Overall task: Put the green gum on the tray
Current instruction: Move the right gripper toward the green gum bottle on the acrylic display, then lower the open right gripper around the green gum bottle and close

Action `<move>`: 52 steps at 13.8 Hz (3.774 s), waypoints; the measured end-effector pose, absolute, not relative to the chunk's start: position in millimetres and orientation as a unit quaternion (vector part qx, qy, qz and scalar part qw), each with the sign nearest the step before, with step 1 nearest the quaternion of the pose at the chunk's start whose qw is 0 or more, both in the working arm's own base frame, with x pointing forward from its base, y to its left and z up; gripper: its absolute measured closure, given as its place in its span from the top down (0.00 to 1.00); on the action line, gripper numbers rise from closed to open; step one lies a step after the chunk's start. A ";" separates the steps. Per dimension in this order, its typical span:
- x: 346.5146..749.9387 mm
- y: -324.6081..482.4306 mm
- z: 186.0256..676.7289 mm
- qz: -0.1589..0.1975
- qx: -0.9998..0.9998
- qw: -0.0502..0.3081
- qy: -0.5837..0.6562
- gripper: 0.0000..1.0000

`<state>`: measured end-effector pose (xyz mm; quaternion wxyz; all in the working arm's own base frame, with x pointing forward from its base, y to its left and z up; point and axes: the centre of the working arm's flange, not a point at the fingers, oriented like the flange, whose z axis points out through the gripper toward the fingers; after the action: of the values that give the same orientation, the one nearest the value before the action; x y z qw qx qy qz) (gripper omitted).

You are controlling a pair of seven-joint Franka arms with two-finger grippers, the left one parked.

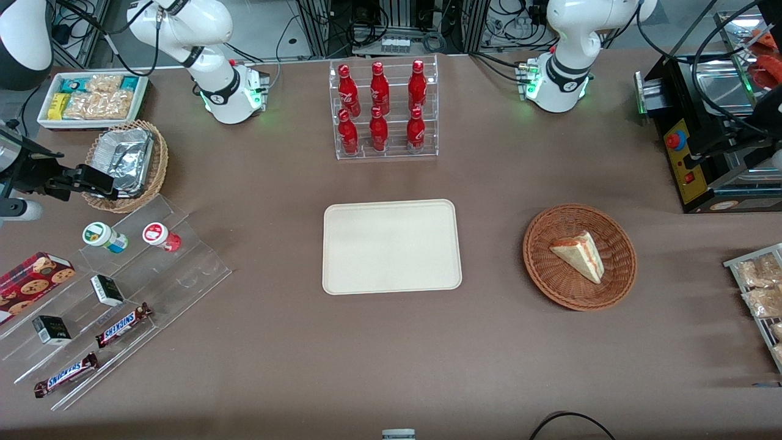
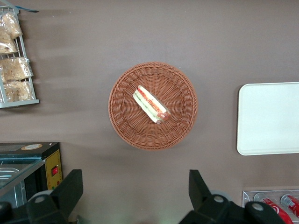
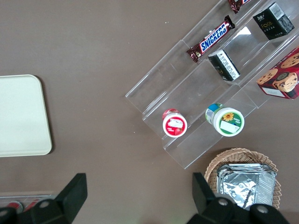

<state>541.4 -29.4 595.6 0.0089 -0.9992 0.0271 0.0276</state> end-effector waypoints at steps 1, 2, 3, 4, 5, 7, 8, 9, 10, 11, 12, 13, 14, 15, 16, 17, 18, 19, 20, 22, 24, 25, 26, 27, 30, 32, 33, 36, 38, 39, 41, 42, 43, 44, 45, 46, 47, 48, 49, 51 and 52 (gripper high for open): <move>542.5 -30.1 596.4 0.023 -0.999 0.009 0.028 1.00; 544.2 -32.0 597.7 0.015 -0.999 0.009 0.029 1.00; 544.9 -33.6 598.1 0.011 -0.999 0.009 0.031 1.00; 545.4 -35.1 597.0 0.012 -0.999 0.009 0.032 1.00; 546.7 -36.3 593.3 0.015 -0.999 0.009 0.033 1.00; 552.6 -40.2 578.6 0.017 -0.999 0.008 0.036 1.00; 555.2 -47.1 567.2 0.018 -0.999 0.008 0.039 1.00; 556.4 -57.1 555.1 0.020 -0.999 0.009 0.031 1.00; 556.0 -68.4 543.1 0.022 -1.000 0.010 0.012 1.00; 554.7 -78.9 532.5 0.022 -1.000 0.011 -0.005 1.00; 553.1 -88.7 523.5 0.019 -0.999 0.011 -0.023 1.00; 551.6 -98.2 515.9 0.015 -0.999 0.011 -0.047 1.00; 549.8 -107.9 508.6 0.010 -0.997 0.010 -0.075 1.00; 547.4 -118.5 500.2 0.005 -0.995 0.009 -0.101 1.00; 544.6 -128.9 490.6 -0.001 -0.992 0.007 -0.124 1.00; 541.7 -136.8 480.5 -0.006 -0.989 0.005 -0.145 1.00; 539.0 -141.8 470.9 -0.013 -0.986 0.002 -0.168 1.00; 535.9 -146.1 462.0 -0.019 -0.982 -0.002 -0.190 1.00; 531.6 -152.0 453.8 -0.023 -0.978 -0.005 -0.210 1.00; 525.2 -160.2 440.7 -0.028 -0.972 -0.009 -0.233 1.00; 521.3 -163.3 430.2 -0.031 -0.970 -0.011 -0.243 1.00; 519.0 -166.2 425.3 -0.033 -0.969 -0.012 -0.246 1.00; 517.0 -168.9 421.1 -0.036 -0.968 -0.013 -0.247 1.00; 515.4 -170.7 417.0 -0.040 -0.968 -0.014 -0.246 1.00; 511.8 -170.7 403.0 -0.047 -0.967 -0.020 -0.249 1.00; 509.2 -174.5 395.5 -0.048 -0.966 -0.021 -0.255 1.00; 508.1 -177.9 394.1 -0.049 -0.965 -0.022 -0.255 1.00; 508.4 -183.0 388.7 -0.051 -0.967 -0.020 -0.250 1.00; 510.2 -182.6 383.7 -0.055 -0.968 -0.013 -0.245 1.00; 510.8 -182.2 382.1 -0.055 -0.968 -0.012 -0.244 0.99; 511.6 -181.3 382.0 -0.056 -0.968 -0.012 -0.245 0.99; 512.0 -181.1 382.3 -0.058 -0.968 -0.013 -0.245 0.99; 512.3 -180.8 382.4 -0.059 -0.968 -0.013 -0.245 0.98; 512.5 -180.6 382.6 -0.060 -0.968 -0.013 -0.245 0.96; 512.6 -180.6 382.7 -0.060 -0.968 -0.014 -0.245 0.96; 512.7 -180.5 382.7 -0.060 -0.968 -0.014 -0.245 0.85; 512.8 -180.3 382.7 -0.060 -0.967 -0.014 -0.245 0.76; 513.1 -179.8 382.8 -0.061 -0.967 -0.014 -0.246 0.63; 513.5 -179.4 383.3 -0.061 -0.967 -0.014 -0.246 0.58; 515.7 -177.9 386.5 -0.064 -0.966 -0.016 -0.248 0.59; 518.2 -176.8 391.6 -0.064 -0.966 -0.016 -0.250 0.59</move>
<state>518.2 -176.8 391.6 -0.0156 -0.9660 -0.2499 -0.0645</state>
